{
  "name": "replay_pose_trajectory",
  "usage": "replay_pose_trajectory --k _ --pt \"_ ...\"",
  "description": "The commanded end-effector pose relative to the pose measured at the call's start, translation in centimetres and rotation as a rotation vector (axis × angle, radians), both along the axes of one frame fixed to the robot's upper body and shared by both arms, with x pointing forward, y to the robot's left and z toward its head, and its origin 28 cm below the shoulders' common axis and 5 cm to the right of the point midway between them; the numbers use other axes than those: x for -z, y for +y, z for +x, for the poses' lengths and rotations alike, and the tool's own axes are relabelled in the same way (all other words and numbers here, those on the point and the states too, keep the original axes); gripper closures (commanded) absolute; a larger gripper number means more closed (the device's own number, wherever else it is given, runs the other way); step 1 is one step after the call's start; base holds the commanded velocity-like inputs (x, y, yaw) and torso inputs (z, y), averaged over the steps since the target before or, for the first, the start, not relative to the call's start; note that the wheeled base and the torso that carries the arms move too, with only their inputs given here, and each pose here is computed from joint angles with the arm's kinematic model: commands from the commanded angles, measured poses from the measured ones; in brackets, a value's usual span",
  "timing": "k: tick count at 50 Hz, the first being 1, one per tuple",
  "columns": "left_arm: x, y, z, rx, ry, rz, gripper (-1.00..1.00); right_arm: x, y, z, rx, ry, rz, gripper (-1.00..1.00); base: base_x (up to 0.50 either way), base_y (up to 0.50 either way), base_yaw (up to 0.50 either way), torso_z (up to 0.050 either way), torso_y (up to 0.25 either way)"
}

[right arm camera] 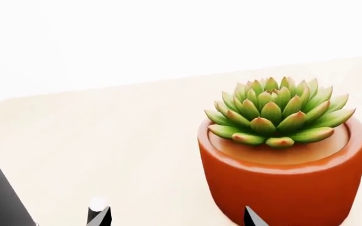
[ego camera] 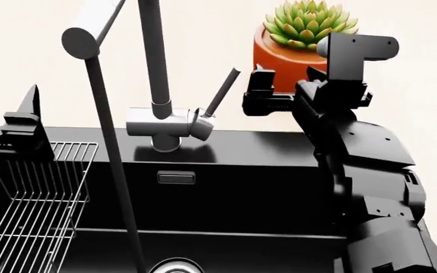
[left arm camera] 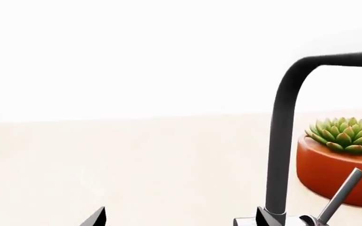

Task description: Pick the pomegranates and onions from the sink and place them in one bowl. Place the beet in the other bowl. Then turn off the sink faucet.

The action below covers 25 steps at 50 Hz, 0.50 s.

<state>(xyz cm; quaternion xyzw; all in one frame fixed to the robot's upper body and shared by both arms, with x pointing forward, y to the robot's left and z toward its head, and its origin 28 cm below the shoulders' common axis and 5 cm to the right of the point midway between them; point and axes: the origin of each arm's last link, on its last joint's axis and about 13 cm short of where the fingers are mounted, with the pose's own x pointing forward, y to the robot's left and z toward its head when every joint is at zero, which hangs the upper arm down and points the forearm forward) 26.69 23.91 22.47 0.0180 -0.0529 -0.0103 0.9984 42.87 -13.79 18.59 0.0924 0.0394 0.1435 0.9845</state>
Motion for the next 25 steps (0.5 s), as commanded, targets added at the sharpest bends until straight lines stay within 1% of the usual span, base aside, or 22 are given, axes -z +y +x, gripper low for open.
replay_pose_trajectory --k 1,7,14,18,25 --pt "-1.2 0.2 0.4 0.022 0.013 -0.007 -1.00 1.1 1.0 -0.1 -0.021 0.015 0.000 -1.00 0.00 0.00 0.00 0.000 0.000" --pt "-1.3 0.3 0.2 0.036 0.019 -0.011 -1.00 1.9 1.3 -0.2 -0.029 0.027 0.007 -1.00 0.00 0.00 0.00 0.000 0.000" --pt "-1.2 -0.4 0.3 0.044 0.008 0.004 -1.00 1.0 1.3 0.0 -0.021 0.012 0.006 -1.00 0.00 0.00 0.00 0.000 0.000" --pt "-1.0 -0.5 0.3 0.048 0.012 0.001 -1.00 0.9 1.5 0.0 -0.024 0.013 0.001 -1.00 0.00 0.00 0.00 0.000 0.000" --pt "-1.3 0.1 0.3 0.047 0.005 0.006 -1.00 0.5 1.5 0.1 -0.018 0.010 0.000 -1.00 0.00 0.00 0.00 0.002 -0.008"
